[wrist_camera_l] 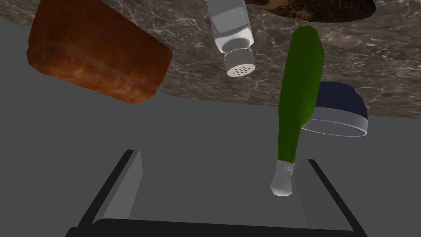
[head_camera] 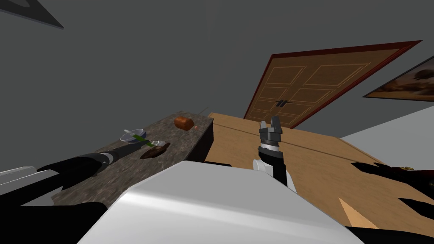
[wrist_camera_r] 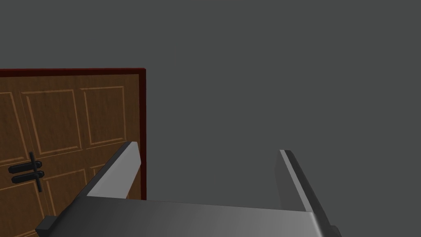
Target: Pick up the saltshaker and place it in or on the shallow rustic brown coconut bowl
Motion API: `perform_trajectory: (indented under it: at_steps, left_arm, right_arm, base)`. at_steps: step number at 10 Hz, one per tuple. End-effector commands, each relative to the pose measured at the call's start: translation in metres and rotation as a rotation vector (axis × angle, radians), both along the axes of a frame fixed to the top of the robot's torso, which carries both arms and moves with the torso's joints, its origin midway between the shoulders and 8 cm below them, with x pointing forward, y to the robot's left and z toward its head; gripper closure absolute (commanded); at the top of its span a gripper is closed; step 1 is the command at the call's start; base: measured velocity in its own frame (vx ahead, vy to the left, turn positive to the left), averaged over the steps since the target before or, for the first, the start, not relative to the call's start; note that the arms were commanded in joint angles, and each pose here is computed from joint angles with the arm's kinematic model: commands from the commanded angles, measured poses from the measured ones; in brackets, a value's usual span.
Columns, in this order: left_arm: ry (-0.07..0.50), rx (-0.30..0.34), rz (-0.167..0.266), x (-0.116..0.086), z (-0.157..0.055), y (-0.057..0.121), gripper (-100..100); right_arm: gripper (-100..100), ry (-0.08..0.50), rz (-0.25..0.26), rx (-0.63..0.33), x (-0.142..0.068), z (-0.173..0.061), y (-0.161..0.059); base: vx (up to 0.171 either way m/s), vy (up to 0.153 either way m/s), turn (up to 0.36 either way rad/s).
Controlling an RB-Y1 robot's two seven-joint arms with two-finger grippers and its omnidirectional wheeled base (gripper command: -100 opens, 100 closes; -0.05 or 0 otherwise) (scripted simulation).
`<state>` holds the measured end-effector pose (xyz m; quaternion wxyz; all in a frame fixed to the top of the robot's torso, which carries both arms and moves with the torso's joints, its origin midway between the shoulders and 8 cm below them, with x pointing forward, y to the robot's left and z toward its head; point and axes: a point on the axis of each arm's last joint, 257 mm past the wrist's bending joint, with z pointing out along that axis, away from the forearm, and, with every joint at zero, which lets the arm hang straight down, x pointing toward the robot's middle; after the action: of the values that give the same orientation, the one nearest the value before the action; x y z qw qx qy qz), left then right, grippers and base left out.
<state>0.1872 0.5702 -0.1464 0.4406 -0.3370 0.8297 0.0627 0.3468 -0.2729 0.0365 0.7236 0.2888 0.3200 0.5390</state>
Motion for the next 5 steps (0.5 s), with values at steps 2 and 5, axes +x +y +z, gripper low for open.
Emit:
perform_trajectory:
  at_steps: [2, 5]
  left_arm:
    - [0.0, 0.0, 0.0, 0.0, 0.0, 0.0, 0]
    - [0.0, 0.0, 0.0, 0.0, 0.0, 0.0, 0]
  right_arm:
    - [0, 0.0, 0.0, 0.0, 0.0, 0.0, 0.0]
    - [0, 0.0, 0.0, 0.0, 0.0, 0.0, 0.0]
  base:
    - [0.0, 0.0, 0.0]
    - [0.0, 0.0, 0.0]
